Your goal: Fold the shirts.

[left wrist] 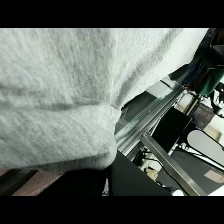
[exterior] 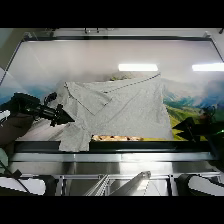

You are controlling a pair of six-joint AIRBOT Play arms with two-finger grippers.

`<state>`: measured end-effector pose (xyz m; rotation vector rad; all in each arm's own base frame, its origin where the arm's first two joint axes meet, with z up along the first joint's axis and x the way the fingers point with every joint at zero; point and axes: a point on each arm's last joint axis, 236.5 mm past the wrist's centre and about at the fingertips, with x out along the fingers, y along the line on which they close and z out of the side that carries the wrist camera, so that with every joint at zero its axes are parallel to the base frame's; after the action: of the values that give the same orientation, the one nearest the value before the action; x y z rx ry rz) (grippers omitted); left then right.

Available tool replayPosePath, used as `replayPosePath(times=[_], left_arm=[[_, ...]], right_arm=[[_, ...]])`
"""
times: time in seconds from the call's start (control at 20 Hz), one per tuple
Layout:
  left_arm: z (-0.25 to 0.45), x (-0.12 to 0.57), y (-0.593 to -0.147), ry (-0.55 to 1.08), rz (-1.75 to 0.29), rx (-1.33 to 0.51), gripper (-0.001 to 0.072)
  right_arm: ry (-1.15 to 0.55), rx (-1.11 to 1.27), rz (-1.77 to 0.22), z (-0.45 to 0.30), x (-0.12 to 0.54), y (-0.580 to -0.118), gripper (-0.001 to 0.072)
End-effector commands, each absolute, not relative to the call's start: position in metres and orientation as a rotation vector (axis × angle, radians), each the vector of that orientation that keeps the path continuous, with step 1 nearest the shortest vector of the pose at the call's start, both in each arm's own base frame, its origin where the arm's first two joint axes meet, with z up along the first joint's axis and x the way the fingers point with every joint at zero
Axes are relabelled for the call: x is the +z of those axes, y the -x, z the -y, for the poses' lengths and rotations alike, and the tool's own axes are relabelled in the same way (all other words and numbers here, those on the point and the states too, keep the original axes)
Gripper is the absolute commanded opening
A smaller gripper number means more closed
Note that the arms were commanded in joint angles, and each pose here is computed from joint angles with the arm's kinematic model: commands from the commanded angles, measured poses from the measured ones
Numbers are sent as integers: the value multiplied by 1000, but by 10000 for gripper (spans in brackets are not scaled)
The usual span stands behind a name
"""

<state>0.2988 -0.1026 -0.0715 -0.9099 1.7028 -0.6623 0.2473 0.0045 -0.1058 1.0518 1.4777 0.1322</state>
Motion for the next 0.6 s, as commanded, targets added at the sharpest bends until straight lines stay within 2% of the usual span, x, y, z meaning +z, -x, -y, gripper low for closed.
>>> replayPosePath(times=[0.0, 0.15, 0.3, 0.35, 0.4, 0.45, 0.5, 0.55], left_arm=[[104, -68, -295, 914, -1717, -680, 17], [105, -68, -295, 915, -1718, -681, 17], [105, -68, -295, 915, -1718, -682, 17], [105, -68, -295, 915, -1718, -683, 18], [106, -65, -295, 919, -1713, -699, 18], [110, -57, -295, 930, -1694, -749, 18], [117, -40, -296, 958, -1655, -816, 18], [126, -10, -300, 983, -1571, -922, 18]], right_arm=[[-952, 123, -1550, -9, -124, -228, 465], [-894, 222, -1591, -44, -124, -226, 464], [-903, 392, -1511, -90, -105, -248, 461], [-926, 451, -1455, -103, -95, -259, 402], [-957, 519, -1397, -115, -82, -268, 195], [-993, 585, -1343, -123, -66, -274, 53], [-1023, 652, -1288, -130, -47, -279, 16], [-1035, 724, -1226, -135, -24, -283, 16]])
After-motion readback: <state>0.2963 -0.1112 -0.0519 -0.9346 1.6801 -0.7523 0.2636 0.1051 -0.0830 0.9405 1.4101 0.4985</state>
